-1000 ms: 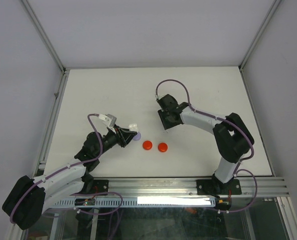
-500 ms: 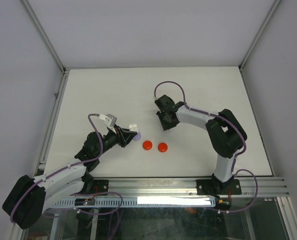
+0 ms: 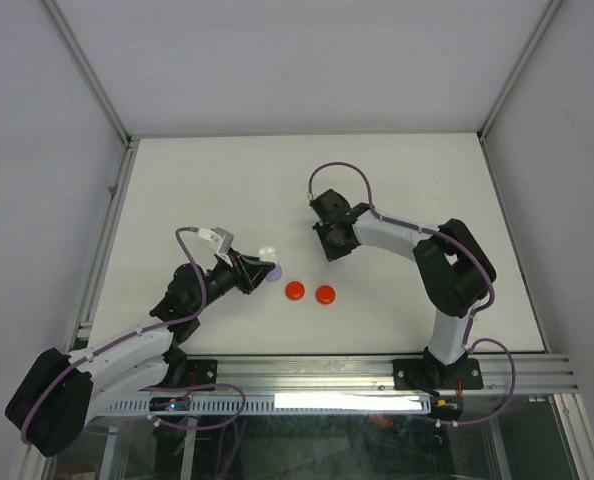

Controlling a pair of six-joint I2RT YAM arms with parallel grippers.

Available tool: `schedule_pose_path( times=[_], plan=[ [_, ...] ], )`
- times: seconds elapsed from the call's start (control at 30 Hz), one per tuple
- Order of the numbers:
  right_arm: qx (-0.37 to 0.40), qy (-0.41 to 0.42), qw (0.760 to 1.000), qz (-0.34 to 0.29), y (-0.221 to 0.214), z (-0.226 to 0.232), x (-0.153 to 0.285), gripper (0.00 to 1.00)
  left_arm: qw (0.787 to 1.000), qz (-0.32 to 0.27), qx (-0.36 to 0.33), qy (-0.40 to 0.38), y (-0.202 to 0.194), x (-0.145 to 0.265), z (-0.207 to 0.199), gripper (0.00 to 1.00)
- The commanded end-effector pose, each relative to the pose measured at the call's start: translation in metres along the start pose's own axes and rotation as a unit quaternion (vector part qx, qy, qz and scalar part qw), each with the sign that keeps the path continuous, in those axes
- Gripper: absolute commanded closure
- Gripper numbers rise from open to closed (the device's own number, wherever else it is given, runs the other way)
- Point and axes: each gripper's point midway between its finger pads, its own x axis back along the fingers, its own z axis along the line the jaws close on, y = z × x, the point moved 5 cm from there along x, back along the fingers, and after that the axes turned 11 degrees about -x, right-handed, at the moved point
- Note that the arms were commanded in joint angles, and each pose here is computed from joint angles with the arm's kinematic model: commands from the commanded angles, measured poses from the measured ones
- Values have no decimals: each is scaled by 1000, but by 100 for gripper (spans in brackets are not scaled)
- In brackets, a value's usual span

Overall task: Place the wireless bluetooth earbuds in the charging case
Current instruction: Pick up the earbud from the center of the board.

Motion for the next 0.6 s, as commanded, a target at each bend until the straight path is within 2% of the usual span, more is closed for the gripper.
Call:
schedule_pose_path(
  times=[0.0, 0.3, 0.57],
  plan=[
    [5, 57, 996, -65, 23, 13, 34, 87, 997, -67, -16, -23, 29, -3, -6, 100],
    [14, 148, 975, -167, 46, 28, 100, 88, 991, -114, -46, -59, 43, 0, -16, 100],
    [40, 276, 914, -295, 56, 47, 183, 90, 979, -163, -79, -98, 60, 3, -27, 100]
  ],
)
